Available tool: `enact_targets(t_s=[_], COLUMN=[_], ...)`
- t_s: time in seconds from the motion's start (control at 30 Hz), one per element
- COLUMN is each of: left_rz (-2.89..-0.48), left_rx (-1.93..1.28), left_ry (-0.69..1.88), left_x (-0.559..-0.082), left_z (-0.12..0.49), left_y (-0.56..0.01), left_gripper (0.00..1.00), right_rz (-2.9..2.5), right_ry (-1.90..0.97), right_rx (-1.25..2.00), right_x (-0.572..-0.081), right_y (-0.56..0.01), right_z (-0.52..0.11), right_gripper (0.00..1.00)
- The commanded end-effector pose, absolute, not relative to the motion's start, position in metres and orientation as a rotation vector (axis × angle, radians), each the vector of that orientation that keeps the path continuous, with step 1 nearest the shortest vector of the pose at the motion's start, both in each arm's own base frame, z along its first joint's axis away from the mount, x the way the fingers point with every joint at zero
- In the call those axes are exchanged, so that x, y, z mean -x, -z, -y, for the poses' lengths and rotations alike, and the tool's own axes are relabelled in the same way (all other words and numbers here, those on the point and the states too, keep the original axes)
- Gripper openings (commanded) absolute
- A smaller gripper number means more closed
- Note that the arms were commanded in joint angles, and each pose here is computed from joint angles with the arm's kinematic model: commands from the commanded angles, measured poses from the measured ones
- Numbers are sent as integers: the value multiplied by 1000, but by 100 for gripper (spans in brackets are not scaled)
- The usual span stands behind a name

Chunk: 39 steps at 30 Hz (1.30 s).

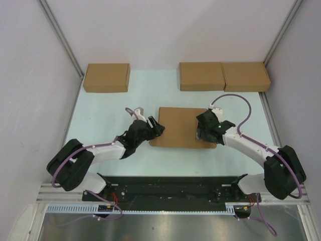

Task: Fold the paper box

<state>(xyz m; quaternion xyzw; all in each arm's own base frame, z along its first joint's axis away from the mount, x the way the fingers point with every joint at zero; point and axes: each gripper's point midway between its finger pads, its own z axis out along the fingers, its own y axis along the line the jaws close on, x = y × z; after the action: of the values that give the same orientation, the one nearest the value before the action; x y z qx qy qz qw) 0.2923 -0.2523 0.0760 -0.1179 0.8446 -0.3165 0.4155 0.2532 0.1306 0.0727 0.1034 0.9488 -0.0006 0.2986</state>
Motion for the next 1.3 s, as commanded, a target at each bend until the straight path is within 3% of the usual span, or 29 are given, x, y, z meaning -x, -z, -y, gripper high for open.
enact_targets(t_s=[0.0,0.27,0.67,1.27], left_rz=[-2047,-2000,-2134,-2190], left_rx=[289,332,364,306], left_ry=[802,717,763,810], left_x=[-328,-356,-312,-300], left_z=[253,223,215,231], left_y=[-106,-136,-91,-79], left_gripper=[72,72,72,73], right_rz=[-2485,-2321,-2510,-2553], right_ry=[-110,16,-137,-203], right_rx=[-229,-239,-10,5], right_x=[-293,-307,-271,-280], right_y=[-76,-126,-90,-63], right_z=[-151,-118,-134,-148], right_gripper=[71,69,75,73])
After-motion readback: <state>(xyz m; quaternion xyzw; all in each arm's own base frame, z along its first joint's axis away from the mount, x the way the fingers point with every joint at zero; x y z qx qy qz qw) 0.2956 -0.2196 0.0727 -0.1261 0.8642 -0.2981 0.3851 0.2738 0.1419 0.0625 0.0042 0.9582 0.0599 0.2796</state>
